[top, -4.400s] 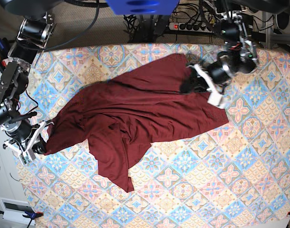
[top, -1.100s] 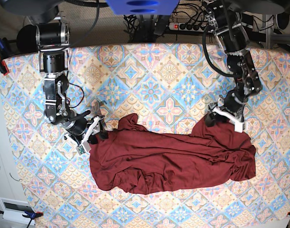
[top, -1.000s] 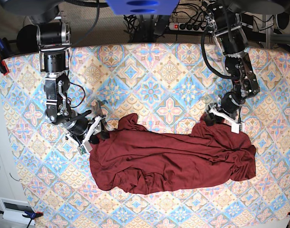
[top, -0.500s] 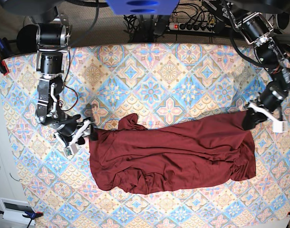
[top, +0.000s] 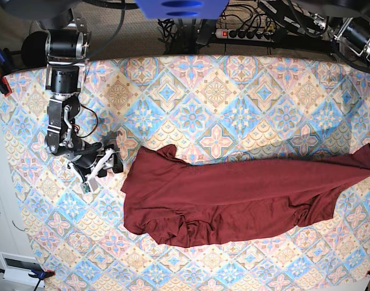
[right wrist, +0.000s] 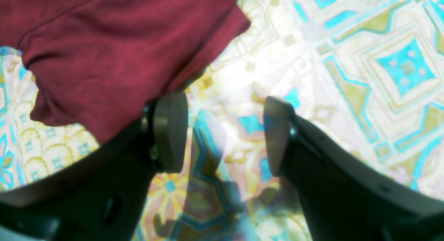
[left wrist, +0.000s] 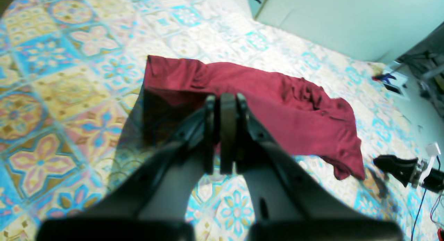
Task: Layout the t-shirt on the table in an organized manner, then fold the t-shirt properly
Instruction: 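Pull the shirt end with the left gripper away from the right gripper, then reach the right gripper to the shirt's bunched end and grasp it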
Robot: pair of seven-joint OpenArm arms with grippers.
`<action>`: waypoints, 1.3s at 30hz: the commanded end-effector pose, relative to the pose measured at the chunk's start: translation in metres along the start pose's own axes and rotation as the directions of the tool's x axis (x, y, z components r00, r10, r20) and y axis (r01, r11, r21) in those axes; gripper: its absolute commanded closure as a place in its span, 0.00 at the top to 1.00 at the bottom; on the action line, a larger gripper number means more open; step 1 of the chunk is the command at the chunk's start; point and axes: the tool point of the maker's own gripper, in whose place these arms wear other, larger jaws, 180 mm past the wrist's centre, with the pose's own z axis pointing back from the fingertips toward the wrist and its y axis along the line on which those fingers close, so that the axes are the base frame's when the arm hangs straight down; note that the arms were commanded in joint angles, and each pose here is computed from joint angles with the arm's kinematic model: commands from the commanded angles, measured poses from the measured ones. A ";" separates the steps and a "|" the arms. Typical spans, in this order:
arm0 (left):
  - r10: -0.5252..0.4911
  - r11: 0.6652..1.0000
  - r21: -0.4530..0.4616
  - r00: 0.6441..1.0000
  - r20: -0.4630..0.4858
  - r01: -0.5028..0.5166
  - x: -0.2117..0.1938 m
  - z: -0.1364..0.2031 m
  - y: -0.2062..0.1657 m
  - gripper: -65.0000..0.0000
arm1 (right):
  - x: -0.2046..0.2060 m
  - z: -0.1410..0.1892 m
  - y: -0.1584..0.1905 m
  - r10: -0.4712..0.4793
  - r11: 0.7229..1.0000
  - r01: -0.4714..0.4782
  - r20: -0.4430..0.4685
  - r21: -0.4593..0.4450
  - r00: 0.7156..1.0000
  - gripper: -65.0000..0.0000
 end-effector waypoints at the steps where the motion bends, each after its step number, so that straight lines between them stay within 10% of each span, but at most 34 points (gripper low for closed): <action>1: -0.034 0.999 -0.005 0.998 0.060 0.035 0.022 0.006 -0.002 0.00 | 0.023 0.003 0.001 0.019 1.000 -0.019 0.059 0.010 0.998 0.52; 18: -0.021 0.998 0.059 0.997 0.077 0.017 0.022 0.025 0.015 0.00 | 0.011 -0.020 0.080 0.148 0.967 -0.145 0.002 0.211 0.989 0.53; 39: -0.060 0.975 0.211 0.998 -0.027 0.065 0.038 0.076 0.091 0.00 | 0.063 -0.031 0.055 0.105 0.978 -0.118 0.084 0.171 0.991 0.52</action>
